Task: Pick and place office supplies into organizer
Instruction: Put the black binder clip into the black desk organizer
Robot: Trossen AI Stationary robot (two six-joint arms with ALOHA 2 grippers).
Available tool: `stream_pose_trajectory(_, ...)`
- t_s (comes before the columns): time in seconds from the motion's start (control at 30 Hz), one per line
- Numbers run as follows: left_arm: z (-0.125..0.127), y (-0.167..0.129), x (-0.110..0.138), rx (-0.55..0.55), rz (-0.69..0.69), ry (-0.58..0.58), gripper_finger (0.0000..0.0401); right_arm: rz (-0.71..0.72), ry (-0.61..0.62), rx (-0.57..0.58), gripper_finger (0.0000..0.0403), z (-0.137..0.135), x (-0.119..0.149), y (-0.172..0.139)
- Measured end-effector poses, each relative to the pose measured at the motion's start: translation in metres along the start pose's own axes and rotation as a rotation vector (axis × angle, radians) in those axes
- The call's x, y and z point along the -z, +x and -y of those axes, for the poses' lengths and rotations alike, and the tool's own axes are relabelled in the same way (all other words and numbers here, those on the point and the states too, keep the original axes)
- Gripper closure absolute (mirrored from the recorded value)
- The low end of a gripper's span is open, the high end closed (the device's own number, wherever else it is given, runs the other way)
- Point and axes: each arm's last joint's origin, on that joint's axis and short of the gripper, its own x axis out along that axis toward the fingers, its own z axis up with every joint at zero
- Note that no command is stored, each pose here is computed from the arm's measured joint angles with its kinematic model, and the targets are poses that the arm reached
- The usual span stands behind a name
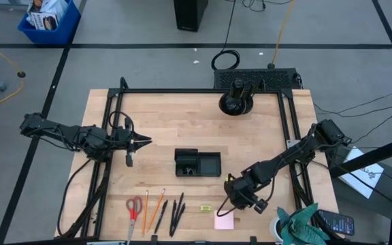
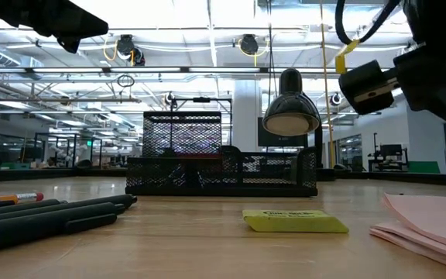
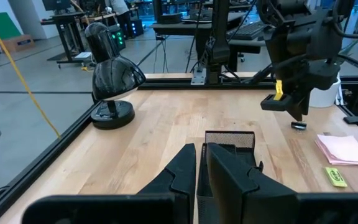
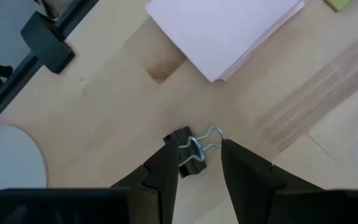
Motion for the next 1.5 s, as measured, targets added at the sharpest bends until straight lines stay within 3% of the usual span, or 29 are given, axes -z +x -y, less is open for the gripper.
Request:
stream_pose_trajectory(0.47, 0.000, 0.000, 0.000, 0.000, 0.000, 0.003, 0.0354, 0.023, 0.053, -0.023, 0.0289, 0.001, 0.013, 0.013)
stream_pose_trajectory(0.87, 0.000, 0.000, 0.000, 0.000, 0.000, -0.001, 0.0354, 0.027, 0.092, -0.037, 0.0393, 0.000, 0.013, 0.013)
stream_pose_trajectory(1.27, 0.000, 0.000, 0.000, 0.000, 0.001, -0.004, 0.0354, 0.096, 0.163, -0.029, 0.0402, -0.001, 0.000, 0.000)
stream_pose_trajectory(1.4, 0.000, 0.000, 0.000, 0.000, 0.001, -0.004, 0.0354, 0.164, 0.139, 0.054, 0.0402, -0.005, -0.012, -0.025)
stream_pose_trajectory(1.5, 0.000, 0.000, 0.000, 0.000, 0.001, -0.005, 0.0354, 0.268, 0.099, 0.211, 0.0402, -0.008, -0.021, -0.051)
